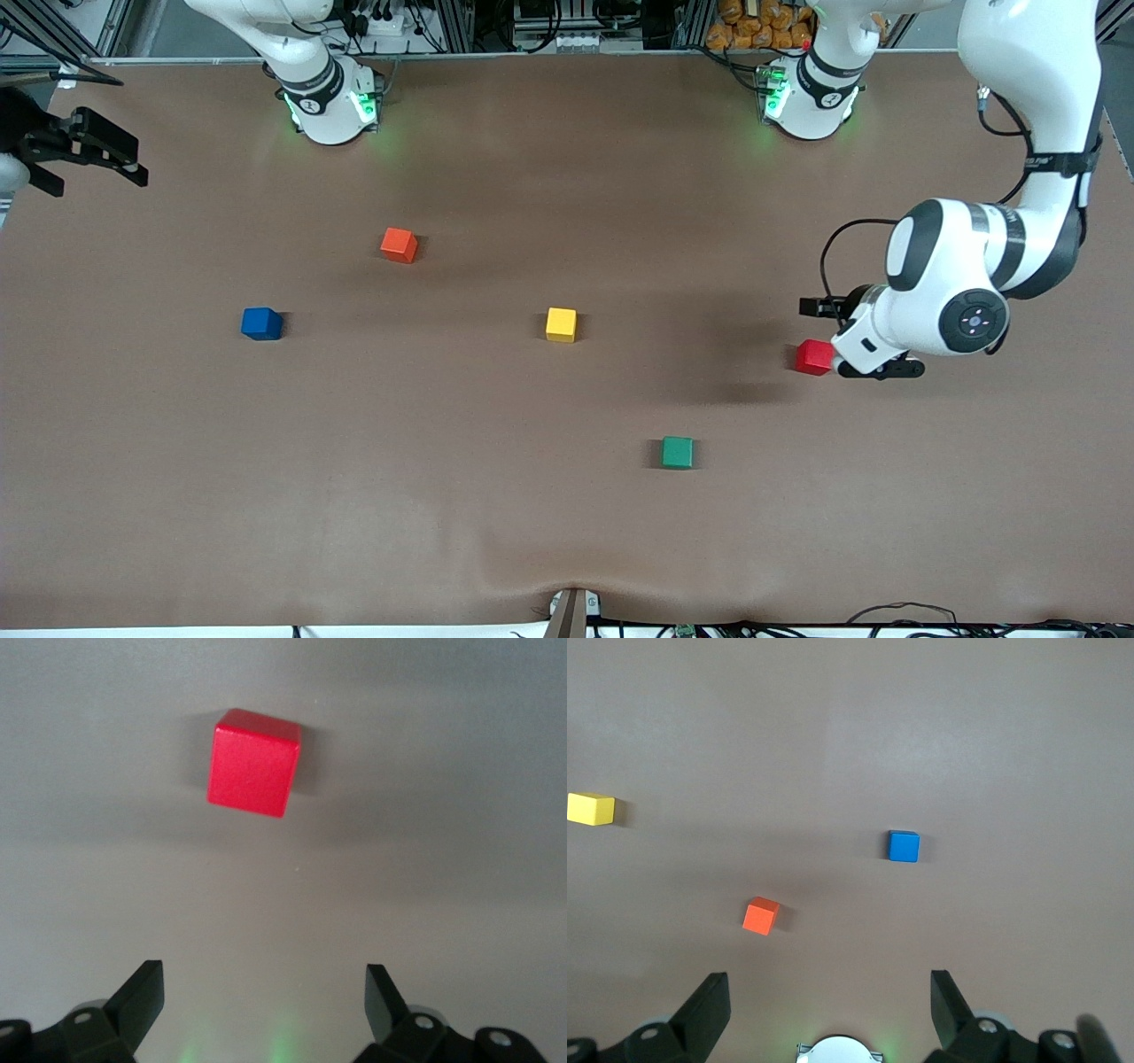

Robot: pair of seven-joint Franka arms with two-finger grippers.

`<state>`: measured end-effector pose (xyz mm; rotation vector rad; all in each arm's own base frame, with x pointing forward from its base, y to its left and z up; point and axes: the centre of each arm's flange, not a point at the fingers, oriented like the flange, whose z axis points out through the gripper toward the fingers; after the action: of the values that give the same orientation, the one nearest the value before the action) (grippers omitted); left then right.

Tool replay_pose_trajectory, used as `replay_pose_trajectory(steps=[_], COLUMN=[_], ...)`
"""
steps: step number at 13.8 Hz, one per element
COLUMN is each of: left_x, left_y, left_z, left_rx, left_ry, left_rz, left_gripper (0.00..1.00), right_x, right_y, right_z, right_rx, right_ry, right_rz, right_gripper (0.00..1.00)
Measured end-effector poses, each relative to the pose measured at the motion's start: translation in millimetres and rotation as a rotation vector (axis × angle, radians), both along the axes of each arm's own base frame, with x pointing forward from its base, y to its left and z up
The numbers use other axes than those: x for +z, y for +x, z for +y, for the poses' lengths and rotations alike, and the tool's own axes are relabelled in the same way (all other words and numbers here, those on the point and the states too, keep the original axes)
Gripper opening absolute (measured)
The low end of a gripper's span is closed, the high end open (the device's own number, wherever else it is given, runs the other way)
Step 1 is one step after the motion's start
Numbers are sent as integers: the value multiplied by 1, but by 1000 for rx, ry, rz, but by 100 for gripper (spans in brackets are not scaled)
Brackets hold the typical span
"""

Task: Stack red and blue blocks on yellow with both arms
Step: 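Lower the left gripper over the red cube and close on it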

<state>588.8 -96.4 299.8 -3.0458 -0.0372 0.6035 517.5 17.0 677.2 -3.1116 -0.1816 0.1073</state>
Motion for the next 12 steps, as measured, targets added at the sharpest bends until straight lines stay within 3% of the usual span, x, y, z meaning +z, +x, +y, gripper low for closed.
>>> replay_pose_trajectory(steps=[12], left_x=[-51], left_y=[6], left_z=[-13], left_rx=[69], left_ry=[17], left_rz=[-20], left_gripper=[100], right_x=[-3], right_y=[3], right_z=[4], right_rx=[5], right_ry=[27], right_rz=[5], right_gripper=[100])
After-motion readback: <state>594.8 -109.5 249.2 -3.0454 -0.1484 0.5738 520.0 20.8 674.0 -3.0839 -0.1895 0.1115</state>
